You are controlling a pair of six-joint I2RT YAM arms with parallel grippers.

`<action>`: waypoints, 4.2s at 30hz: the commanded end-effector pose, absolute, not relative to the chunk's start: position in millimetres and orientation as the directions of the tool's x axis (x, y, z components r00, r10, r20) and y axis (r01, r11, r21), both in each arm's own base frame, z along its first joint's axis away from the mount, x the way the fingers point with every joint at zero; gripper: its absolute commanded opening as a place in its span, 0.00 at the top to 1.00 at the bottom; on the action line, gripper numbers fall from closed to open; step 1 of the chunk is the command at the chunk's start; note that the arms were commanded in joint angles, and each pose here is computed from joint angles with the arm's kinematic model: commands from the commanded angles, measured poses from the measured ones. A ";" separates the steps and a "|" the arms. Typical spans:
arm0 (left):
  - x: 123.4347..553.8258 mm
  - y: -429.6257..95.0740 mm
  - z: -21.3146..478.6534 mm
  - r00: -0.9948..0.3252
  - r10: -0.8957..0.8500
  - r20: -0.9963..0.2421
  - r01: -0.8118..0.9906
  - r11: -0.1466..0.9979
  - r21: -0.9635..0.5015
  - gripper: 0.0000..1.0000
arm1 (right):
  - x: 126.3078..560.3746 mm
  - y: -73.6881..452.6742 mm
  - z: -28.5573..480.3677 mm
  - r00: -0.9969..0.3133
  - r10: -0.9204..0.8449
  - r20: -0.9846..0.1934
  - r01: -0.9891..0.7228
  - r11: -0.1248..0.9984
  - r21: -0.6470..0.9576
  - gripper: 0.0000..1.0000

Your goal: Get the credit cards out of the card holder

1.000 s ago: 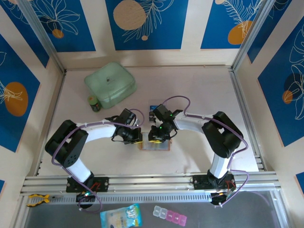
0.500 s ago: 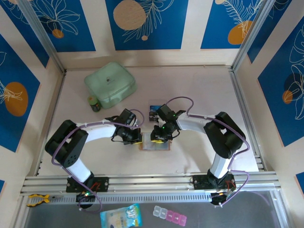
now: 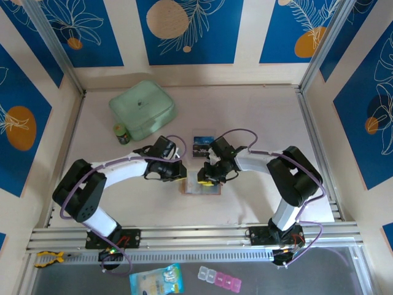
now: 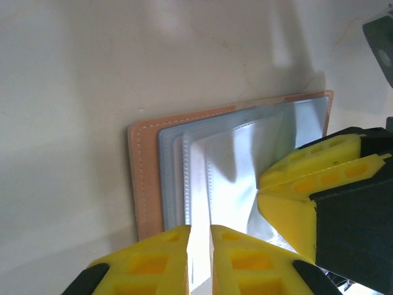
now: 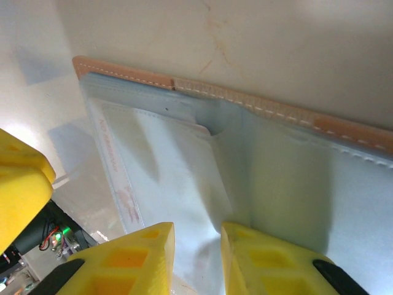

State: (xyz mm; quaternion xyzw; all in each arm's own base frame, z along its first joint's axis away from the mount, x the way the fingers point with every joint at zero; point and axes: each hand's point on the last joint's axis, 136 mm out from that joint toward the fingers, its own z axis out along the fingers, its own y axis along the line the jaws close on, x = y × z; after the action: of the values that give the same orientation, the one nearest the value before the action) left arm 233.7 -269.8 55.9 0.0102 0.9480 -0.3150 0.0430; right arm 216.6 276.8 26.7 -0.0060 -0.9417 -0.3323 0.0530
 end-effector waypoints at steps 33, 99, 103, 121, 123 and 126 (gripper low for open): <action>228.6 -311.1 45.5 -1.000 0.004 -0.016 0.013 0.758 -0.652 0.75 | 216.4 270.2 25.5 -0.989 0.013 0.150 0.119 0.673 0.730 0.74; 243.0 -381.6 83.0 -0.994 0.090 -0.062 0.107 0.669 -0.735 0.67 | 224.0 211.4 84.0 -0.989 0.148 -0.015 0.088 0.662 0.745 0.73; 244.2 -379.8 84.7 -0.994 0.087 -0.071 0.111 0.670 -0.734 0.67 | 223.5 212.6 83.7 -0.989 0.150 -0.009 0.093 0.657 0.748 0.72; 243.8 -304.7 64.2 -0.997 -0.004 -0.073 0.048 0.725 -0.687 0.81 | 221.1 250.0 78.9 -0.997 0.078 0.018 0.067 0.687 0.723 0.73; 242.8 -294.3 60.5 -0.997 -0.013 -0.075 0.041 0.736 -0.676 0.83 | 220.6 256.5 77.5 -0.998 0.065 0.018 0.058 0.694 0.718 0.74; 242.9 -283.5 55.0 -0.997 -0.025 -0.070 0.028 0.746 -0.665 0.86 | 220.6 265.5 75.2 -0.999 0.045 0.025 0.050 0.700 0.713 0.74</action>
State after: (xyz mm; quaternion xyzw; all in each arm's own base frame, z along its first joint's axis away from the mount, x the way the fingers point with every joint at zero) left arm 244.0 -295.2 57.0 -0.0048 0.9305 -0.3650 0.0296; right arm 217.1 256.9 73.0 -0.0267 -0.9212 -0.3881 0.0006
